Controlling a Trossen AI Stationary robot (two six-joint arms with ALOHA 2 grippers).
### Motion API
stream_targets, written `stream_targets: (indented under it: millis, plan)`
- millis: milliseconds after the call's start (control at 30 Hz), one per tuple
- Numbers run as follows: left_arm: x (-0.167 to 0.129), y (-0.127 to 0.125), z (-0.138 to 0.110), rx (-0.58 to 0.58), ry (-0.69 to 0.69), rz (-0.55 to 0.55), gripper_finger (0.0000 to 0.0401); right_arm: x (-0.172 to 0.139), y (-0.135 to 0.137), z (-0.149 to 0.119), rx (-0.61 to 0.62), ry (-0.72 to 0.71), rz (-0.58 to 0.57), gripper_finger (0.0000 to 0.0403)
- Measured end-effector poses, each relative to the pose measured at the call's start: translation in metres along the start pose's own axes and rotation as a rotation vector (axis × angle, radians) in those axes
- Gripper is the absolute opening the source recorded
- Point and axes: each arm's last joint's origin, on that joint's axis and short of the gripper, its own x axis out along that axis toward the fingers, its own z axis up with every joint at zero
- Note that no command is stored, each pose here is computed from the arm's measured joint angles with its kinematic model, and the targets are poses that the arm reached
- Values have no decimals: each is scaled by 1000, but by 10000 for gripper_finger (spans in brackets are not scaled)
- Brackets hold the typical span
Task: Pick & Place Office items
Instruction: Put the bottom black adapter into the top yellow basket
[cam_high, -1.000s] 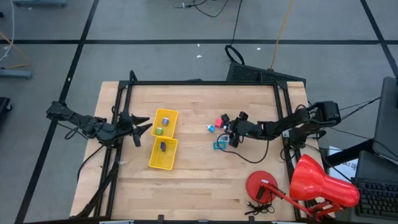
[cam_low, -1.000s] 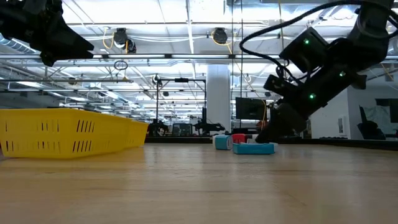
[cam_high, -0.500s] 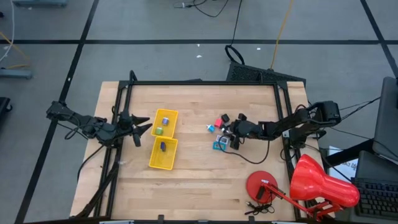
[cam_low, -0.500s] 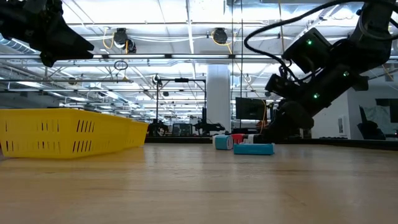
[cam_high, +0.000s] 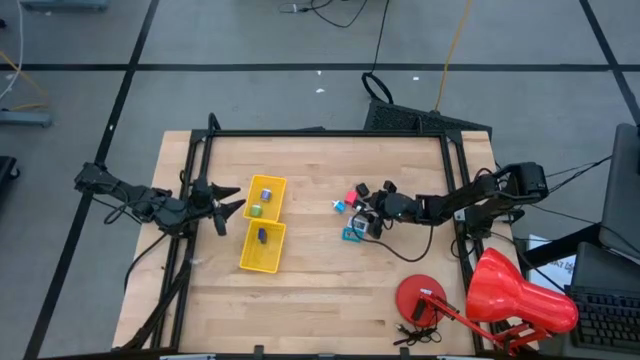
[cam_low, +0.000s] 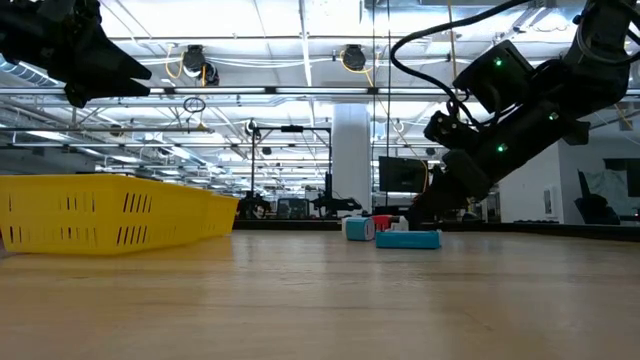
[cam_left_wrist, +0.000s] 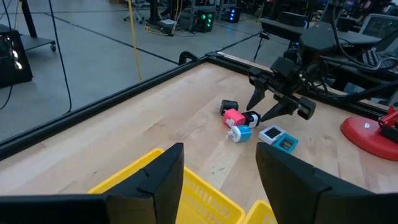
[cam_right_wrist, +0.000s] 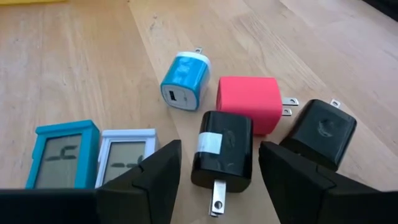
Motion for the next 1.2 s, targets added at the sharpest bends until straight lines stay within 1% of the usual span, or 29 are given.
stream_targets:
  millis: [233,467,533,667,800,900,1067,1200]
  plan:
    - [0,0,0,-4,0,0,211,0,0,-1,-12,10,-2,203]
    - [0,0,0,-4,0,0,195,7,1,-8,-33,22,-6,197]
    - [0,0,0,-6,0,0,189,11,1,-10,-47,10,-28,194]
    - [0,0,0,-25,0,0,179,13,1,-9,-68,-14,-26,181]
    - [0,0,0,-32,0,0,170,13,1,-9,-77,-8,-23,158]
    - [0,0,0,-61,0,0,163,13,1,-10,-84,-7,-21,143]
    - [0,0,0,-115,0,0,153,13,1,-9,-101,-3,-21,144]
    - [0,0,0,-136,4,-7,154,8,1,-4,-105,-24,-17,149]
